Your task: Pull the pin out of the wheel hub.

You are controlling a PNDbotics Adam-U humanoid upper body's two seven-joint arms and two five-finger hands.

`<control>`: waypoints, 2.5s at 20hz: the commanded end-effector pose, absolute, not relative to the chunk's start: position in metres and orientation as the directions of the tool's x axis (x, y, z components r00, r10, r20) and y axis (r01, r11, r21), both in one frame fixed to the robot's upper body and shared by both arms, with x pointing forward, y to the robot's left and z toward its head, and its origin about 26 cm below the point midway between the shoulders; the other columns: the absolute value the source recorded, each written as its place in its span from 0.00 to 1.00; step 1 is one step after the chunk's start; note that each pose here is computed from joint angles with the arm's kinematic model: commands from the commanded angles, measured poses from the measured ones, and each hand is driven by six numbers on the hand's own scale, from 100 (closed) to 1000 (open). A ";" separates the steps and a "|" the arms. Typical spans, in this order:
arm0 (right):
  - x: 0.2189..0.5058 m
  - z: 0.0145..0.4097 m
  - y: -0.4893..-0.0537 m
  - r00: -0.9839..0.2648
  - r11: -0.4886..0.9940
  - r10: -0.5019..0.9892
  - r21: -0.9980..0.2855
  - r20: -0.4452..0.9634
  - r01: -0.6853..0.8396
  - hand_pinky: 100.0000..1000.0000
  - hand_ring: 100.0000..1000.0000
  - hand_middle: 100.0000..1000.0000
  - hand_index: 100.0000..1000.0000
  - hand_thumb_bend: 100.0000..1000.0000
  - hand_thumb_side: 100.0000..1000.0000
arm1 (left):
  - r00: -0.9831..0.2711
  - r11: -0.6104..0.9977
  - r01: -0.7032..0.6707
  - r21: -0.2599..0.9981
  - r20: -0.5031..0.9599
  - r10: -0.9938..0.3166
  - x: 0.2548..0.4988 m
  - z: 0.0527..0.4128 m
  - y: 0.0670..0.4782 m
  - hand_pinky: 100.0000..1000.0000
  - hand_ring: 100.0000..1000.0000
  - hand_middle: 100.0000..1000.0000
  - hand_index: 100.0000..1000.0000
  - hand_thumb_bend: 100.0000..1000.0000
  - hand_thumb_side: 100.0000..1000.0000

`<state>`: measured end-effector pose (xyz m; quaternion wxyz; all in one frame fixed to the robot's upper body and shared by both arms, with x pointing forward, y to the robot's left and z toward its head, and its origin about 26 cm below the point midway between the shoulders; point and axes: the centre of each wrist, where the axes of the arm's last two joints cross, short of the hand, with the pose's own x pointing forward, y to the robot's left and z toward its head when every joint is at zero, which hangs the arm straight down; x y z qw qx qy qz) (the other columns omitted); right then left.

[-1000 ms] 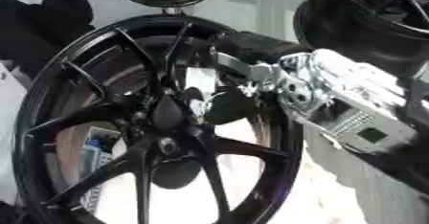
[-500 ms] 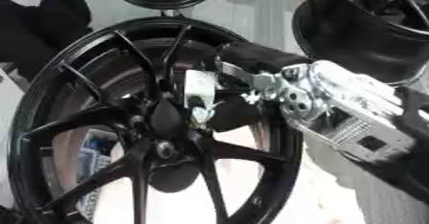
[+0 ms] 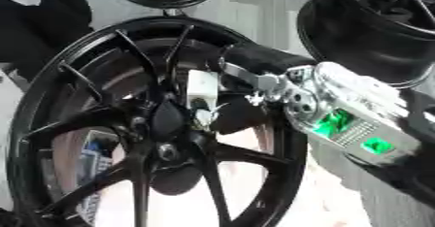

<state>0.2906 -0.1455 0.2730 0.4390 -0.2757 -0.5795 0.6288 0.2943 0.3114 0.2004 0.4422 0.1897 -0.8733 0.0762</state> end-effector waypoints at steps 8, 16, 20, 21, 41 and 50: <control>0.290 0.283 -0.150 -0.384 0.140 0.897 -0.964 0.221 -0.227 0.85 0.71 0.38 0.59 0.00 0.20 | -0.567 0.920 -0.391 0.035 0.778 -0.271 0.293 0.210 0.311 0.59 0.47 0.48 0.66 0.05 0.31; 0.290 0.283 -0.149 -0.356 0.197 0.899 -0.961 0.255 -0.192 0.81 0.58 0.26 0.46 0.00 0.08 | -0.567 0.920 -0.391 0.034 0.778 -0.269 0.293 0.210 0.311 0.59 0.47 0.48 0.66 0.05 0.31; 0.290 0.286 -0.147 -0.361 0.221 0.893 -0.961 0.269 -0.167 0.80 0.55 0.22 0.42 0.00 0.02 | -0.565 0.919 -0.393 0.034 0.779 -0.271 0.293 0.210 0.312 0.59 0.47 0.48 0.66 0.05 0.31; 0.289 0.287 -0.147 -0.366 0.224 0.891 -0.961 0.268 -0.160 0.80 0.54 0.22 0.42 0.00 0.02 | -0.565 0.918 -0.394 0.034 0.779 -0.271 0.293 0.210 0.312 0.59 0.47 0.48 0.66 0.05 0.31; 0.292 0.332 -0.212 -0.217 0.166 0.967 -0.979 0.137 0.121 0.85 0.53 0.19 0.39 0.00 0.00 | -0.548 0.906 -0.423 0.022 0.790 -0.276 0.291 0.208 0.317 0.60 0.48 0.48 0.66 0.06 0.30; 0.275 0.284 -0.350 0.239 0.237 0.894 -0.854 0.378 0.463 0.68 0.50 0.15 0.38 0.00 0.00 | -0.553 0.886 -0.463 -0.001 0.782 -0.288 0.289 0.209 0.322 0.60 0.48 0.48 0.66 0.06 0.29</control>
